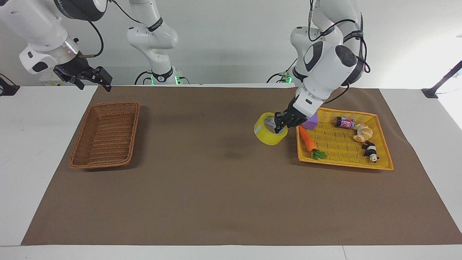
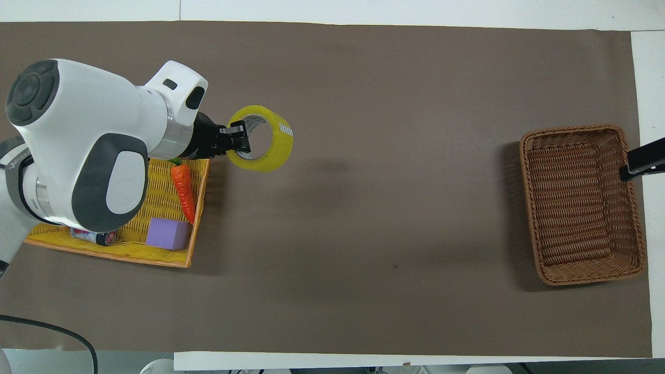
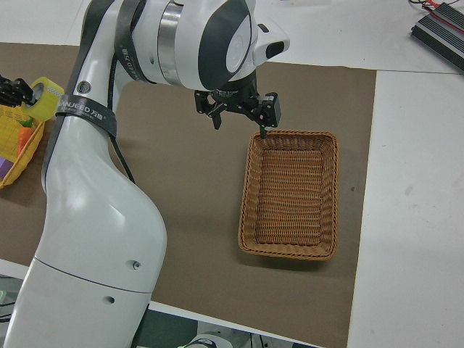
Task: Move tape to another basket
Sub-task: 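Lift the yellow tape roll with the left gripper above the tray, then hold the tape with the left gripper while the right gripper grasps it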
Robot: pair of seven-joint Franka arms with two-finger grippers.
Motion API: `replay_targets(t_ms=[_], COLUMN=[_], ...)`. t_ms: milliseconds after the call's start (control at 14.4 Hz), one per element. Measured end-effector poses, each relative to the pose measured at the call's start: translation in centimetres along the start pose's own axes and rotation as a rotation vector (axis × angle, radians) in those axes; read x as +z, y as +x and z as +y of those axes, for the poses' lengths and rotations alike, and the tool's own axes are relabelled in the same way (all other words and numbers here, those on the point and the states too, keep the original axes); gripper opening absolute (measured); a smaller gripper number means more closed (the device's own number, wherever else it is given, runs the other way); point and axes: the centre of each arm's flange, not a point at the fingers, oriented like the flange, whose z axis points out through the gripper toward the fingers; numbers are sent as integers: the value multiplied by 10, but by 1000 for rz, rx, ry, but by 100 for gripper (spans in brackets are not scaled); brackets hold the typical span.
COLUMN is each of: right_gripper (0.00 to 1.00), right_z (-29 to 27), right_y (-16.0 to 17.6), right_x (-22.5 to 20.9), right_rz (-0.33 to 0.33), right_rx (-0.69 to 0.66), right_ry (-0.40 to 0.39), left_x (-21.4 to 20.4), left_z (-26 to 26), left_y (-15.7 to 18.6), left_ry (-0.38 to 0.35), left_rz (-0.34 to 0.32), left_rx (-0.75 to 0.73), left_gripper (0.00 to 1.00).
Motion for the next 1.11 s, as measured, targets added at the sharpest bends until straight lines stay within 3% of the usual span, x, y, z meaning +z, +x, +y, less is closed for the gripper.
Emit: replay_targets(t_ms=[70,348,487,695,1112], right_gripper=[100,100,100,100,100], right_z=[-3,-32,-67,-118,-293], right_y=[0,8,18,38,40], right_x=[0,1,13,49,94], right_rz=[0,68,98,122,219], right_rx=[-52,-191,-223,-135,-128], right_ry=[21,281,455,762,934], left_x=[1,2,2,0,-7], left_z=[0,0,1,2,1], left_y=[-1,-2,-3,-2,2], left_ry=[2,6,6,3,-4], left_rz=[-5,-14,-16,-12,2], left_rx=[1,7,10,10,12], left_gripper=[22,22,22,22,22])
